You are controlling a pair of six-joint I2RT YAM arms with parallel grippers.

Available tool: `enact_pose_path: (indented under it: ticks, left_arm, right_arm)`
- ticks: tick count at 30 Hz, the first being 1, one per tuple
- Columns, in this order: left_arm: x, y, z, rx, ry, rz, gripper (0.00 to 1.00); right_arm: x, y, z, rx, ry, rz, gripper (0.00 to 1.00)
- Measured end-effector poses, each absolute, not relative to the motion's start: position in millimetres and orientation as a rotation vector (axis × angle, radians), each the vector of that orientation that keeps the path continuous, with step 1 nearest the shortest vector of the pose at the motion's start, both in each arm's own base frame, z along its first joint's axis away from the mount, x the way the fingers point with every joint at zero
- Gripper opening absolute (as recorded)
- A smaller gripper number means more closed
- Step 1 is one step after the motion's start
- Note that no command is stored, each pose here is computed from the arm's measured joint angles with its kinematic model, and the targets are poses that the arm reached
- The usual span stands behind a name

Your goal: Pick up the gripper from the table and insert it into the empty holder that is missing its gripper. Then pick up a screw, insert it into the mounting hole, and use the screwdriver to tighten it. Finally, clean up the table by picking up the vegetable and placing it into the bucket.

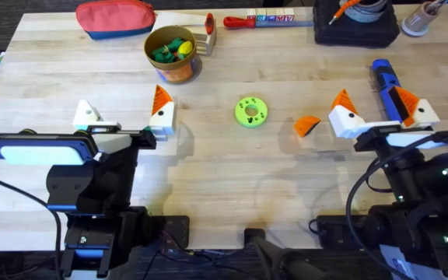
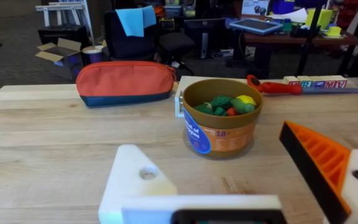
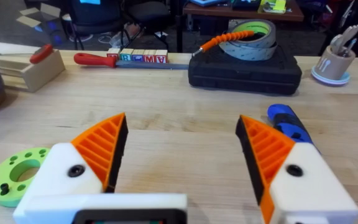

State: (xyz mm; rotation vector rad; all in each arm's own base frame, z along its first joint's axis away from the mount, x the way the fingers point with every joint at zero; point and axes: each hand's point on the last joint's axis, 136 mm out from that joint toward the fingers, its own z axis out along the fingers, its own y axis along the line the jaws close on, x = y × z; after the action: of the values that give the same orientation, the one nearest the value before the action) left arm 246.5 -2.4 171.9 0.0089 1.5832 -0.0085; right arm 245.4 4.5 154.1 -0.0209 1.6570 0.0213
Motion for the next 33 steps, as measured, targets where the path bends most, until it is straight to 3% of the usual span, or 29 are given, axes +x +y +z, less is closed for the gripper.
enact_pose_path:
  ticks: [12,16,21,24,26,27,29,32,33]
  left_arm:
    - [246,-2,171,0.005,1.588,-0.007,0.987]
    - [241,9,164,-0.077,1.679,0.012,0.987]
    - [226,25,196,-0.177,1.804,0.074,0.987]
    - [223,30,213,-0.208,1.929,0.114,0.987]
    - [227,30,213,-0.215,2.042,0.122,0.987]
    - [239,26,209,-0.208,2.193,0.111,0.987]
    - [248,22,205,-0.202,2.265,0.092,0.987]
    - [255,8,170,-0.194,2.456,0.001,0.986]
    - [253,0,149,-0.334,2.548,-0.087,0.986]
  right_arm:
    - [245,5,154,-0.021,1.660,0.022,0.991]
    - [245,5,153,-0.021,1.666,0.022,0.991]
    - [239,5,158,-0.023,1.739,0.028,0.991]
    - [237,6,173,-0.024,1.769,0.031,0.991]
    - [237,6,184,-0.025,1.793,0.032,0.991]
    - [237,7,198,-0.029,1.843,0.040,0.991]
    - [237,8,202,-0.032,1.896,0.045,0.991]
    - [238,9,213,-0.032,1.994,0.051,0.991]
    - [242,9,221,-0.034,1.998,0.054,0.991]
